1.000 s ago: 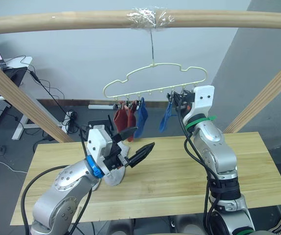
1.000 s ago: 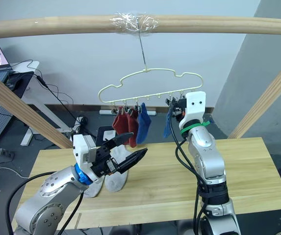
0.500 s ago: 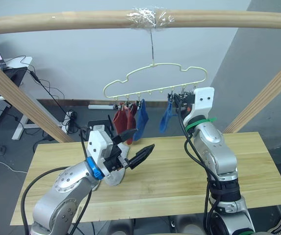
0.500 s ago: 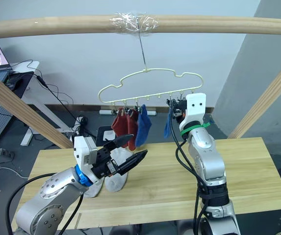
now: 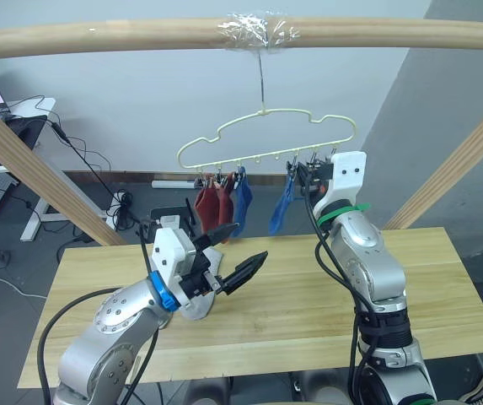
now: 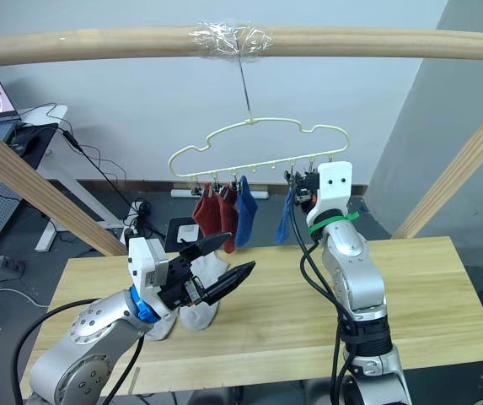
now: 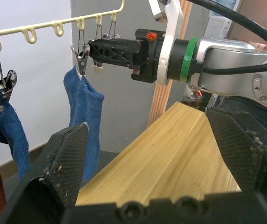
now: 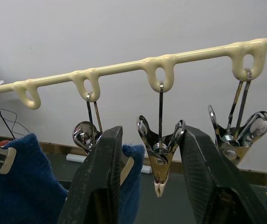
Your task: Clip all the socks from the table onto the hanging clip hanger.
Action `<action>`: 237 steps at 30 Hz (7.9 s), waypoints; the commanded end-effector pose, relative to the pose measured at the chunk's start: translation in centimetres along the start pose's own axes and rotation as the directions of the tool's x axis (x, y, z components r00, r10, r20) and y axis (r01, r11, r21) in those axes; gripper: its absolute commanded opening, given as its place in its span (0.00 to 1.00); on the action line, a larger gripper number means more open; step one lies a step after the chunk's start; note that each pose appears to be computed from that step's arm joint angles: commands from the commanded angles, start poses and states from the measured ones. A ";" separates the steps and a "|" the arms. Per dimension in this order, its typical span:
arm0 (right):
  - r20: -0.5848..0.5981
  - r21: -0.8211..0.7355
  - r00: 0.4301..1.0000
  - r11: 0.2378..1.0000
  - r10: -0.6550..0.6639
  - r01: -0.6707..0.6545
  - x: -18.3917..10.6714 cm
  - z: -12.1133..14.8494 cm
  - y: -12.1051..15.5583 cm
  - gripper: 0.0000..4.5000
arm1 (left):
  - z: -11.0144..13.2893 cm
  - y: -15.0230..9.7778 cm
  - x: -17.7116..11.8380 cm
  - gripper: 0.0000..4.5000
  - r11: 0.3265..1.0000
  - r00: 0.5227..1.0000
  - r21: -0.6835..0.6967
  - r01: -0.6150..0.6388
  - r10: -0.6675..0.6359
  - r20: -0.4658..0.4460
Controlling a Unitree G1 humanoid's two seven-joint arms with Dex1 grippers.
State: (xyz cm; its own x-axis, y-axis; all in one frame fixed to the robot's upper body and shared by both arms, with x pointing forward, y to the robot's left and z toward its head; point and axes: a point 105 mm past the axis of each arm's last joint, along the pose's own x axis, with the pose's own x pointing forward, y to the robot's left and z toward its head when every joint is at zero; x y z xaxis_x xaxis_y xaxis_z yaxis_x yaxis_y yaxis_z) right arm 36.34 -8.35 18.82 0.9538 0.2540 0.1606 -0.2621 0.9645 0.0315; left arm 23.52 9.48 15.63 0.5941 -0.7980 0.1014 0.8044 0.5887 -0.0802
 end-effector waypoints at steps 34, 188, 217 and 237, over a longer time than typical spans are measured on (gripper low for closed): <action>0.095 0.011 0.995 1.000 0.026 -0.027 0.3 2.4 0.6 0.01 | 1.0 -1.3 0.8 1.00 1.000 0.999 0.016 0.025 -0.025 0.032; -0.276 0.481 0.957 0.875 0.092 0.055 -0.9 3.2 -2.0 0.00 | -2.6 1.3 6.5 0.01 0.990 0.992 0.091 -0.107 0.100 0.076; -0.318 0.574 0.940 0.814 0.126 0.085 -1.0 4.1 -1.0 0.00 | -2.3 1.0 10.6 0.01 0.996 0.993 0.082 -0.032 0.022 0.117; -0.313 0.592 0.936 0.804 0.159 0.061 -1.1 4.0 0.3 0.00 | -1.1 1.5 13.1 0.01 0.995 0.986 0.093 -0.027 0.012 0.165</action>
State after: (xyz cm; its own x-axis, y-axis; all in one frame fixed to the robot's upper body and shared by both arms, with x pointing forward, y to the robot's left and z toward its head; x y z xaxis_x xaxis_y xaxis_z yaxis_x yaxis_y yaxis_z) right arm 35.14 -11.85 22.18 0.9211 0.3426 -0.1849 -0.1906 0.8110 0.5532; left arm 32.43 -0.27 14.65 0.6010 -0.7682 0.2207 0.7896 0.6134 -0.0151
